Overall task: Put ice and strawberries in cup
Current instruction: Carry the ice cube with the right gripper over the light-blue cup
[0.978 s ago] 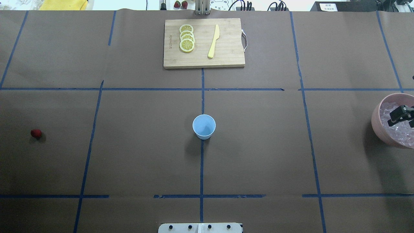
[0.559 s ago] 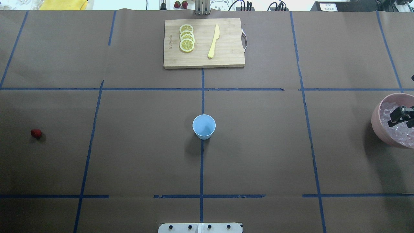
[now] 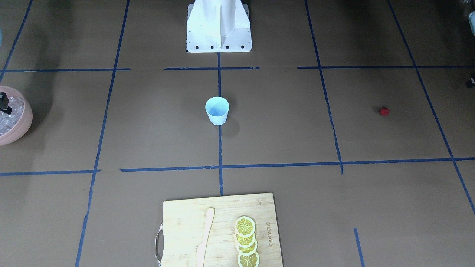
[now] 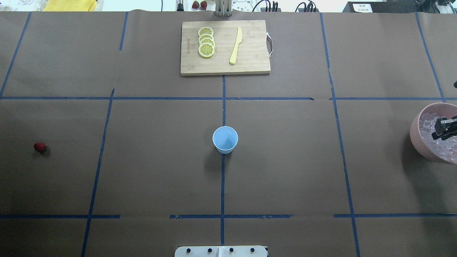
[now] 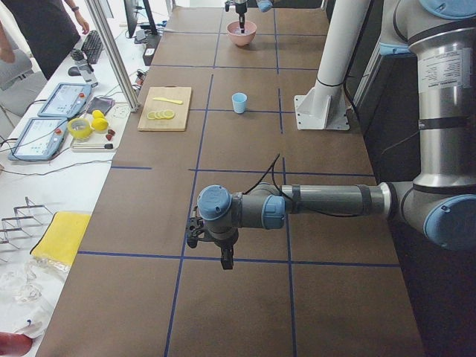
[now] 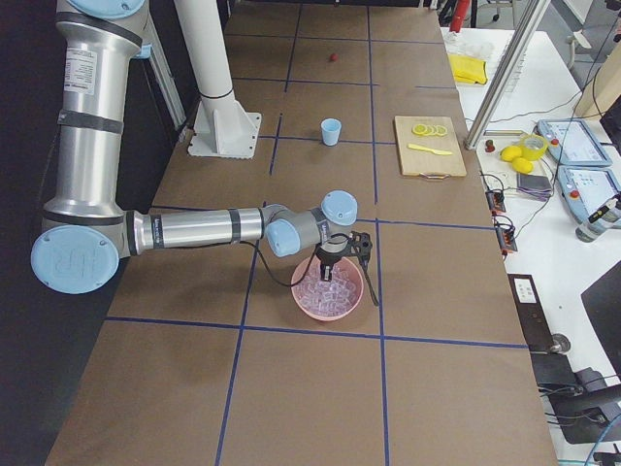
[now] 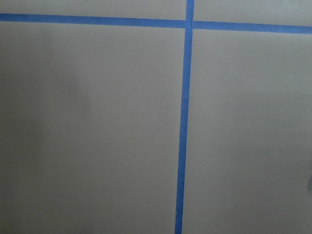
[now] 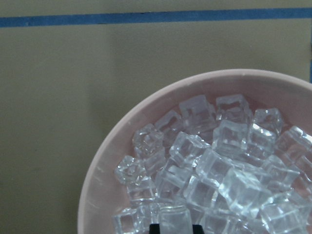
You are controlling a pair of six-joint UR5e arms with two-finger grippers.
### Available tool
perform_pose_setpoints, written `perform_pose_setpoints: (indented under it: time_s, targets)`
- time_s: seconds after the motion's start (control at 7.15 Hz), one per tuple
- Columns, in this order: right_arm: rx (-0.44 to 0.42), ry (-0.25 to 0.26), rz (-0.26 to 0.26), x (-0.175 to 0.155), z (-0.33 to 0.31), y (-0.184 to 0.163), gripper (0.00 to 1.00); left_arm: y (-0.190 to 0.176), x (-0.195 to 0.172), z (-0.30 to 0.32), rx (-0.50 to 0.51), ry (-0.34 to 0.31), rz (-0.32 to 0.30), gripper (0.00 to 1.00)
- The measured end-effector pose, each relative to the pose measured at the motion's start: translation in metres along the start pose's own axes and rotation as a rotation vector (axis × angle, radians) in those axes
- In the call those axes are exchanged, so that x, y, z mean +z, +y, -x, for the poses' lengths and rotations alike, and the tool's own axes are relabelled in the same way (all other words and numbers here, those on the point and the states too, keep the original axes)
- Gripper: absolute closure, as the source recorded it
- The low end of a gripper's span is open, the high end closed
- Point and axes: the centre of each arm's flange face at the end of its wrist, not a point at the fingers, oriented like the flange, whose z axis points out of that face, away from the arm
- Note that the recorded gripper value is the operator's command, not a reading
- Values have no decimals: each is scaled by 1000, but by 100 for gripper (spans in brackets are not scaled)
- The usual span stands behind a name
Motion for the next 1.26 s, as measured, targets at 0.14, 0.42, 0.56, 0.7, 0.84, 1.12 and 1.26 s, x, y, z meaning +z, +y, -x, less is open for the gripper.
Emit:
perform_pose_setpoints:
  time_s: [0.14,0.42,0.56,0.7,0.84,1.12,1.26]
  targets:
    - [-15,-9,-17,-5,2,3,100,0,0,0,0,0,0,0]
    - [-25,-32,-56,-27,18,15,100,0,0,0,-1,0,1,0]
    - [0,-54,-79,-44,35,20,100,0,0,0,-1,0,1,0]
    - [42,-88,-97,-61,57,25,100,1,0,0,-1,0,1,0]
    - [94,-131,-103,-75,90,27,100,1,0,0,-1,0,1,0]
    - [229,-218,-89,-82,200,20,100,0,0,0,0,1,0,0]
    - [294,-257,-82,-75,273,22,100,0,-1,-1,0,1,-1,0]
